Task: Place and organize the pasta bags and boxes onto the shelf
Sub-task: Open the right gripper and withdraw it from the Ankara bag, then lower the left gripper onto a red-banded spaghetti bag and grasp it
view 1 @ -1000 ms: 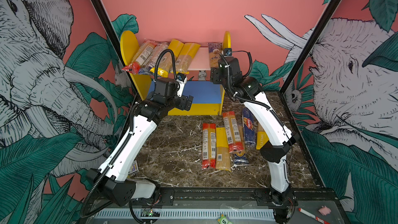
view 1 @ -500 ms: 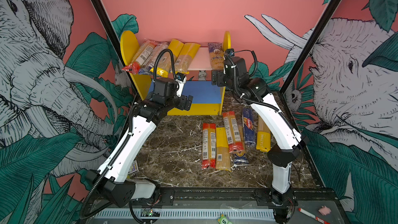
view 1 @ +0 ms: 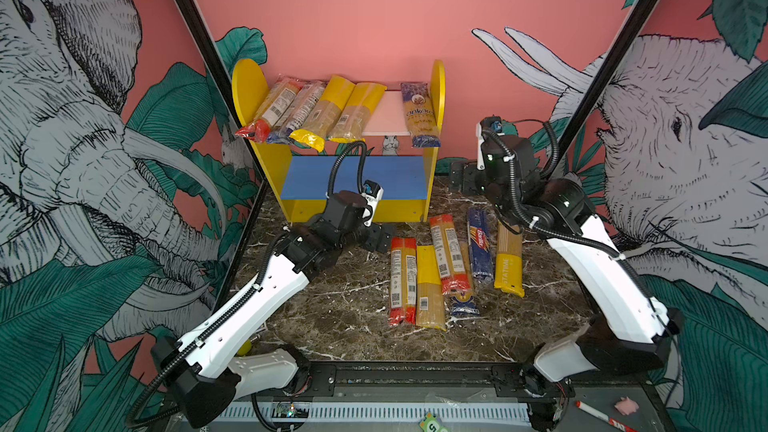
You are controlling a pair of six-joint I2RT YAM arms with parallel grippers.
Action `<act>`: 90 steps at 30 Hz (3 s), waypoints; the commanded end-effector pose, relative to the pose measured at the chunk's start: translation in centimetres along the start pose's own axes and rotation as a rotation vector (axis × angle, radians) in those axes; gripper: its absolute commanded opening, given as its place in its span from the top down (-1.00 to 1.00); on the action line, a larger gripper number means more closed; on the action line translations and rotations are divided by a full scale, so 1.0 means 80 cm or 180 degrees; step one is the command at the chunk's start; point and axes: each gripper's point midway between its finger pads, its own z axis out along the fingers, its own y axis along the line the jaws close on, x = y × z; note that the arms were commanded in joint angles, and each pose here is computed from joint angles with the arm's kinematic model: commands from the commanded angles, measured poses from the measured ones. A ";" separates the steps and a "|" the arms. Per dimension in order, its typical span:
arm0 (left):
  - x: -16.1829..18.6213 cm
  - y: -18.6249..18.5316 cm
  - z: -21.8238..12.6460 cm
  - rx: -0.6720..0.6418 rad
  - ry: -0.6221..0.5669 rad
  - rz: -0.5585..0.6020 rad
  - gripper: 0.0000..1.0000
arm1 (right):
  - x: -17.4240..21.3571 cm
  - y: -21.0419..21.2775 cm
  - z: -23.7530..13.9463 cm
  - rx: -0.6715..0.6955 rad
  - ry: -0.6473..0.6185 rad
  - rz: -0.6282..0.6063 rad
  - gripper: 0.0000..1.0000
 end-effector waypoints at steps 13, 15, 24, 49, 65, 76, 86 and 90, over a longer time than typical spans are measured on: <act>0.204 -0.068 0.059 -0.0467 0.0481 -0.0656 -0.99 | 0.113 -0.074 -0.097 -0.0157 0.0414 0.0371 -0.98; 0.227 -0.072 0.067 -0.0475 0.0524 -0.0752 -0.99 | 0.124 -0.075 -0.103 -0.0227 0.0456 0.0412 -0.98; 0.290 -0.110 0.110 -0.0638 0.0820 -0.0682 -0.99 | 0.131 -0.092 -0.127 -0.0254 0.0437 0.0349 -0.98; 0.309 -0.002 0.077 -0.1146 0.0828 -0.1059 -0.99 | 0.131 -0.083 -0.110 -0.0212 0.0485 0.0148 -0.98; 0.258 -0.047 0.094 -0.0387 0.0458 -0.0520 -0.99 | 0.158 -0.049 -0.078 -0.0419 0.0708 0.0223 -0.98; 0.269 -0.030 0.129 -0.0426 0.0619 -0.0406 -0.99 | 0.192 -0.011 -0.047 -0.0632 0.1084 0.0255 -0.98; 0.289 -0.040 0.158 -0.0161 0.0709 -0.0533 -0.99 | 0.201 -0.003 -0.034 -0.0593 0.1258 0.0211 -0.98; 0.300 -0.046 0.171 -0.0114 0.0764 -0.0575 -0.99 | 0.203 -0.005 -0.035 -0.0555 0.1324 0.0154 -0.98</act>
